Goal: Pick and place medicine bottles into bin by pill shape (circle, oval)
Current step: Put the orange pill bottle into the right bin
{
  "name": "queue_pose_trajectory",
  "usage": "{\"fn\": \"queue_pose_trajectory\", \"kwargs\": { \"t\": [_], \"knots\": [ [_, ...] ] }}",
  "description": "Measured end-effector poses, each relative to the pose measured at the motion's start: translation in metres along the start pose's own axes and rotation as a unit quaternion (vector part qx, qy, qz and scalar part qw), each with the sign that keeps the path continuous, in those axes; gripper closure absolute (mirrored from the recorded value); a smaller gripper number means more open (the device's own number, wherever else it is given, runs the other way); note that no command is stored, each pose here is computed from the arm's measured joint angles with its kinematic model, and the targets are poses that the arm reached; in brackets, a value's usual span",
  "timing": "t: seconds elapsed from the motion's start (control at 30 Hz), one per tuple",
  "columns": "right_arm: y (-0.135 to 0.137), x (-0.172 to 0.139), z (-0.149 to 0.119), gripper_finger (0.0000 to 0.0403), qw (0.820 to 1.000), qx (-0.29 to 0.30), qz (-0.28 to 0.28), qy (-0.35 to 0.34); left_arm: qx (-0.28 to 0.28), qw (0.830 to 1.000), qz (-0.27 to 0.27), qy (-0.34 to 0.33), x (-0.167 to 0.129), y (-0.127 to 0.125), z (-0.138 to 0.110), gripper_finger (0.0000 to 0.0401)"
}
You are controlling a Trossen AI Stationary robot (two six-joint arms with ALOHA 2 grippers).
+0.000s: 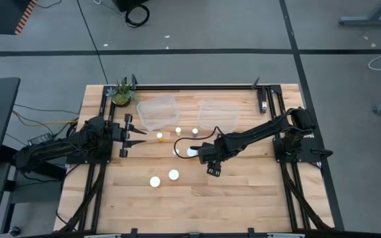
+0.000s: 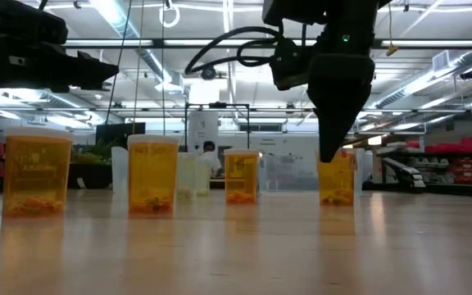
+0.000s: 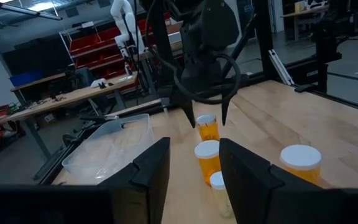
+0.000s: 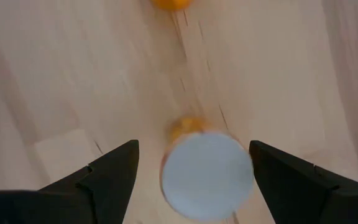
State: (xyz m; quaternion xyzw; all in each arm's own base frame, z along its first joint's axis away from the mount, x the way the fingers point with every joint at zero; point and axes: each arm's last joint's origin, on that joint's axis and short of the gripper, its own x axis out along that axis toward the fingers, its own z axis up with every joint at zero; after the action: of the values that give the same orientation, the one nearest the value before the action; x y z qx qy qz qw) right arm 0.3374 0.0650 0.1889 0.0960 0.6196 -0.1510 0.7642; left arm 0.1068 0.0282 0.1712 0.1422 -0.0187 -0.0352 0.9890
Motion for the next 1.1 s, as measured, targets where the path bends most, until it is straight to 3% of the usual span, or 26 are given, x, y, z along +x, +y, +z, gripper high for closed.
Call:
{"fn": "queue_pose_trajectory", "kwargs": {
  "t": [0.2,0.8,1.1],
  "knots": [
    [-0.001,0.000,-0.002,0.0096,1.000,0.002,-0.003,0.009,0.000,1.000,0.000,0.000,0.000,0.000,0.000,0.0257],
    [-0.005,0.000,-0.003,0.0163,1.000,0.004,-0.006,0.027,0.000,1.000,0.000,0.000,0.000,0.000,0.000,0.0253],
    [-0.030,-0.028,0.011,0.0164,0.999,0.021,-0.016,0.019,0.000,1.000,0.000,0.000,0.000,0.000,0.000,0.0261]
  ]
}}
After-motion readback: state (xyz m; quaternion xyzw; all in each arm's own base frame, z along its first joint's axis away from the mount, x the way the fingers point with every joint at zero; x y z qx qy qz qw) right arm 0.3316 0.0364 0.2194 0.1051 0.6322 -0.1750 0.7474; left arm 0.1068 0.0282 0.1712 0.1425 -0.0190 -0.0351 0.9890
